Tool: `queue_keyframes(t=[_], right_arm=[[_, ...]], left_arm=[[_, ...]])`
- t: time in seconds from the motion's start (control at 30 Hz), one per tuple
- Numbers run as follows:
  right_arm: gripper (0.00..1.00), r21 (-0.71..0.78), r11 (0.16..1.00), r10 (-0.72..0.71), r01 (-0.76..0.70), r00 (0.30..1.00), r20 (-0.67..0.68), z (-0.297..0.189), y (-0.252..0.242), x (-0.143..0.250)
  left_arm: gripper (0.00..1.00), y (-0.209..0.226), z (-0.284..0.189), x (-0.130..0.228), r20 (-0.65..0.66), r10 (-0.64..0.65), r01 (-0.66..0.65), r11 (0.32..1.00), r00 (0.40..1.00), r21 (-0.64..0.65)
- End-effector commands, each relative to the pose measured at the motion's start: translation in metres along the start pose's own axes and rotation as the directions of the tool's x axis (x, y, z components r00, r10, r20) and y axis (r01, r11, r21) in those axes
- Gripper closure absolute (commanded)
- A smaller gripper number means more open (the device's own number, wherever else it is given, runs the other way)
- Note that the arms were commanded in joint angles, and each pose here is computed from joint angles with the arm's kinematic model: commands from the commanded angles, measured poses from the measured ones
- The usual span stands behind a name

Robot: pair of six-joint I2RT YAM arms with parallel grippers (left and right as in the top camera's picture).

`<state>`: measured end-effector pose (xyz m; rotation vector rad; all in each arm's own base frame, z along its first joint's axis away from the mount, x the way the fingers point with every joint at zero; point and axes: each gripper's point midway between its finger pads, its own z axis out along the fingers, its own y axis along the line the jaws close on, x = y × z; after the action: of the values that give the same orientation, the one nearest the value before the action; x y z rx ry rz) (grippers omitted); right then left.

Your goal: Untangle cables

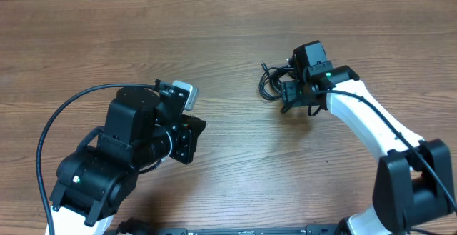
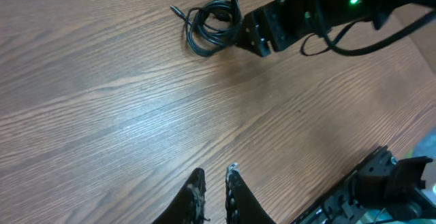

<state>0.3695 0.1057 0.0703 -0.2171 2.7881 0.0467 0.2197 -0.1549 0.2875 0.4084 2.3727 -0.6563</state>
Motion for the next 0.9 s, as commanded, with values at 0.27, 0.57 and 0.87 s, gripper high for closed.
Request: queue_keyframes(t=[0.27,0.57,0.87], right_arm=[[0.37,-0.009,0.993,0.119,-0.119,0.992,0.043,0.035,-0.005,-0.019],[0.33,0.033,0.953,0.297,-0.301,0.95,0.094,0.04,-0.038,-0.03],[0.39,0.008,0.887,0.458,-0.462,0.881,0.121,0.039,-0.043,-0.036]], left_arm=[[0.87,-0.009,-0.008,-0.007,0.025,-0.024,0.023,0.999,0.999,0.037],[0.87,-0.009,-0.008,-0.007,0.026,-0.024,0.023,0.999,0.999,0.038],[0.88,-0.015,-0.008,-0.006,0.017,-0.024,0.022,0.997,1.0,0.074]])
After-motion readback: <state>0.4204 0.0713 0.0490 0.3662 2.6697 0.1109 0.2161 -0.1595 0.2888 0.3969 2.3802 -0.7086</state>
